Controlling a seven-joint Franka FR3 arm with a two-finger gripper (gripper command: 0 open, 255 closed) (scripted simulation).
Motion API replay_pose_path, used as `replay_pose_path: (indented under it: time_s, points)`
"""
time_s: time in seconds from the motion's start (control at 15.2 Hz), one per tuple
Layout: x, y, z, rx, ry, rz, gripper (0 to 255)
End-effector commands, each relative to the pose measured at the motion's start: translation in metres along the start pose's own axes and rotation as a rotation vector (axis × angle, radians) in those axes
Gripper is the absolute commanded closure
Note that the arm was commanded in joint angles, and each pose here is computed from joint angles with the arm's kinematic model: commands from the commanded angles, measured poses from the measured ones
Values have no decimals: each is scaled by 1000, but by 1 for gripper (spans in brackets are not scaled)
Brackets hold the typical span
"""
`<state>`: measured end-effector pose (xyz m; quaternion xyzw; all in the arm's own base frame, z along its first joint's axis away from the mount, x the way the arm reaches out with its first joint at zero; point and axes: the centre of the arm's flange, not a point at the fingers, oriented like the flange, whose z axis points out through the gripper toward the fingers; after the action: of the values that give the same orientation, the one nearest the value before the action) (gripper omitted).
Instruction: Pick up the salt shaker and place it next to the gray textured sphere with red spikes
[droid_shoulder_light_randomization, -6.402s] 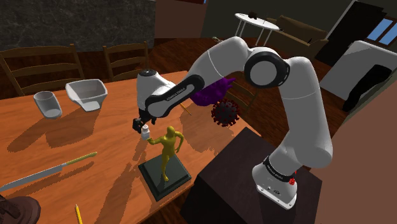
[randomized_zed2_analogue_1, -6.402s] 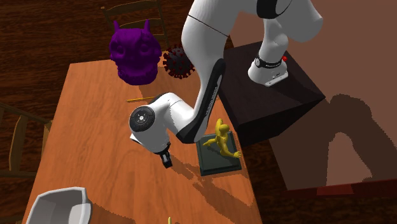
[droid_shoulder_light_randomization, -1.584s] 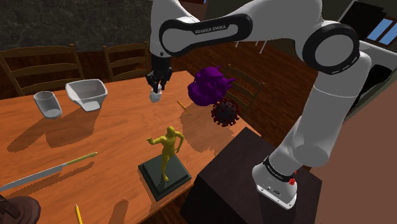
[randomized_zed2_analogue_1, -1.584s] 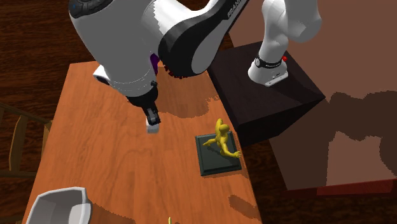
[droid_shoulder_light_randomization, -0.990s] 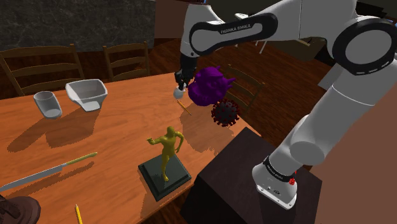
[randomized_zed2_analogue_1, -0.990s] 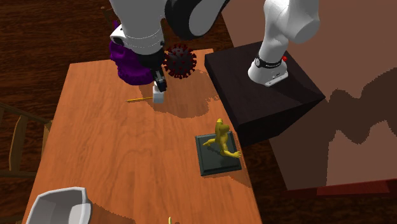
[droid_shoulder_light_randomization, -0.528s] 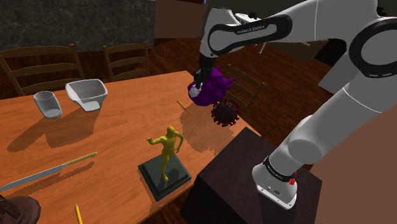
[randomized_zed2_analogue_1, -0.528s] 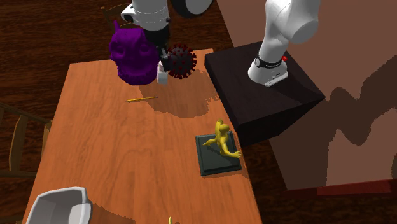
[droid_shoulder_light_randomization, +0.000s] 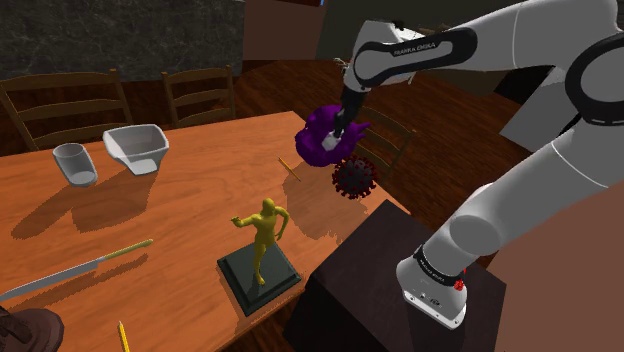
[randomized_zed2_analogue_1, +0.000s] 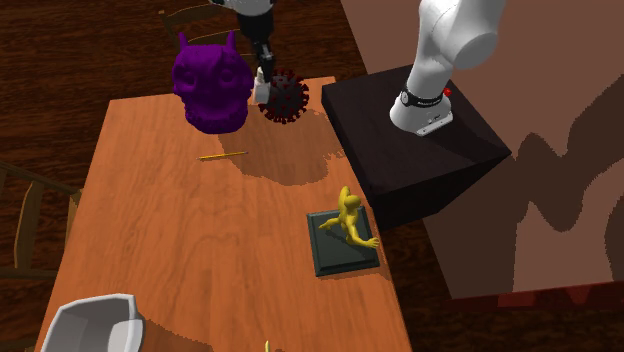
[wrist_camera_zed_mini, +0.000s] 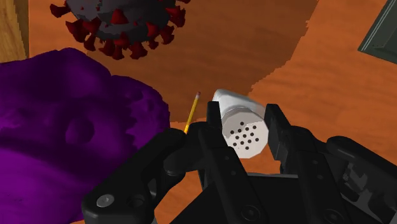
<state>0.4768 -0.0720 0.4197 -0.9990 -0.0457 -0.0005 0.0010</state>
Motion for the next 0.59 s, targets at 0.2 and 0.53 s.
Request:
replay_pose_path:
  time_s: [0.2,0.53]
  points:
    - [-32,58,-2,0,0,-1,255]
    - [-62,116,-2,0,0,-1,255]
